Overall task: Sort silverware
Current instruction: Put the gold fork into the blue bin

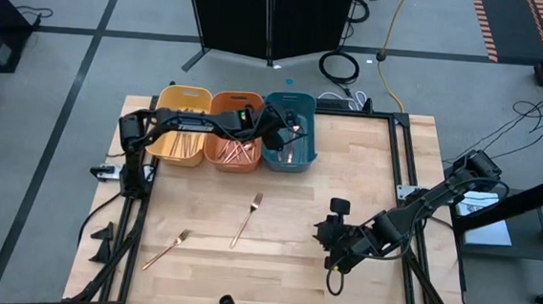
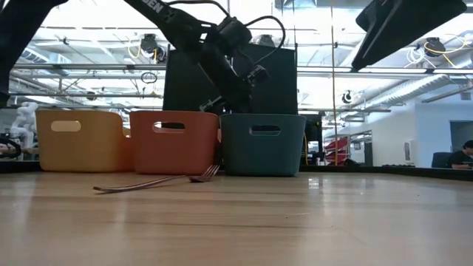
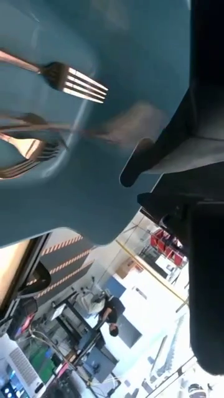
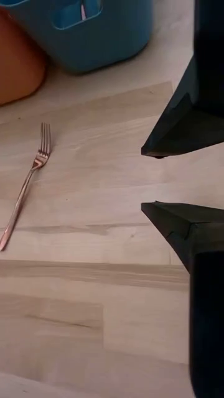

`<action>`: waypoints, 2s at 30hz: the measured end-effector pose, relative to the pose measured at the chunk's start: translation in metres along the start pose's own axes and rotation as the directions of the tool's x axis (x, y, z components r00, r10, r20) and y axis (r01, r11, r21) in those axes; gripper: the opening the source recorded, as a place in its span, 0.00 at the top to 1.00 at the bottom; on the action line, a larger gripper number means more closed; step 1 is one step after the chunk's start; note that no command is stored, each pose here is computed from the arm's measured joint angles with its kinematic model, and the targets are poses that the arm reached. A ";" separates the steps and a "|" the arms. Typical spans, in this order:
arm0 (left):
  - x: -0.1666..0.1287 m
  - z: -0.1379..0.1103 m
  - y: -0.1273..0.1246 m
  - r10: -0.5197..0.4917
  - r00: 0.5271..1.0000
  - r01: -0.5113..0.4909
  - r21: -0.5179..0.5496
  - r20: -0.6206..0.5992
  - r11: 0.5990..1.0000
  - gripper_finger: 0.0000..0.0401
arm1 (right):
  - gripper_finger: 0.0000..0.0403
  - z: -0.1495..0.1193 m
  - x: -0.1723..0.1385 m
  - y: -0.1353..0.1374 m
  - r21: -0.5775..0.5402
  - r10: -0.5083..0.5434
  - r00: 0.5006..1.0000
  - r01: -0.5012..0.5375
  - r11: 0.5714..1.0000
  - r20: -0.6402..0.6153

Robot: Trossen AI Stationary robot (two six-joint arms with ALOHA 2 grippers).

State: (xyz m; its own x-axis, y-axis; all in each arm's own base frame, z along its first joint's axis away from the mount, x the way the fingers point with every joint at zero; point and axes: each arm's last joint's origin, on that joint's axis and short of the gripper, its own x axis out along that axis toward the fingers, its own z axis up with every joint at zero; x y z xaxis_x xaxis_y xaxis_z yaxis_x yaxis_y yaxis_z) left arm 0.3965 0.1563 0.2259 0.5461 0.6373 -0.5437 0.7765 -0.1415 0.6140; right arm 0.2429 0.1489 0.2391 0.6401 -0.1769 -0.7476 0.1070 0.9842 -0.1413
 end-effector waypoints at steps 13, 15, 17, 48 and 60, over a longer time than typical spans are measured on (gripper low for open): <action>-0.009 -0.007 0.006 0.032 0.999 -0.038 -0.258 -0.024 0.965 0.80 | 0.71 0.000 0.000 0.000 -0.005 -0.001 1.000 0.001 1.000 -0.002; -0.022 -0.012 0.014 0.093 0.996 -0.085 -0.341 0.007 0.936 0.80 | 0.71 0.000 0.000 0.000 -0.005 -0.001 1.000 0.001 1.000 -0.003; -0.041 -0.018 0.022 0.146 0.989 -0.120 -0.406 0.034 0.906 0.80 | 0.71 0.000 0.000 0.000 -0.006 -0.001 1.000 0.001 1.000 -0.003; -0.268 0.028 -0.053 -0.364 0.604 0.553 -0.702 0.709 -0.449 0.80 | 0.71 0.022 -0.002 0.010 -0.287 0.085 0.975 -0.023 0.958 0.207; -0.282 0.109 -0.118 -0.566 0.555 0.362 -0.790 0.609 -0.495 0.80 | 0.71 0.023 -0.003 0.011 -0.290 0.117 0.971 -0.053 0.955 0.207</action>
State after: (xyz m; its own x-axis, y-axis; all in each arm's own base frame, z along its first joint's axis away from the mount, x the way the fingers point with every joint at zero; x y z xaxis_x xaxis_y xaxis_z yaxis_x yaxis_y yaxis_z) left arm 0.1846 -0.0892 0.2445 0.0549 -0.0277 -0.9981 -0.4345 0.8994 -0.0488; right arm 0.2595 0.1607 0.2543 0.7920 -0.0544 -0.6080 -0.1528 0.9466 -0.2838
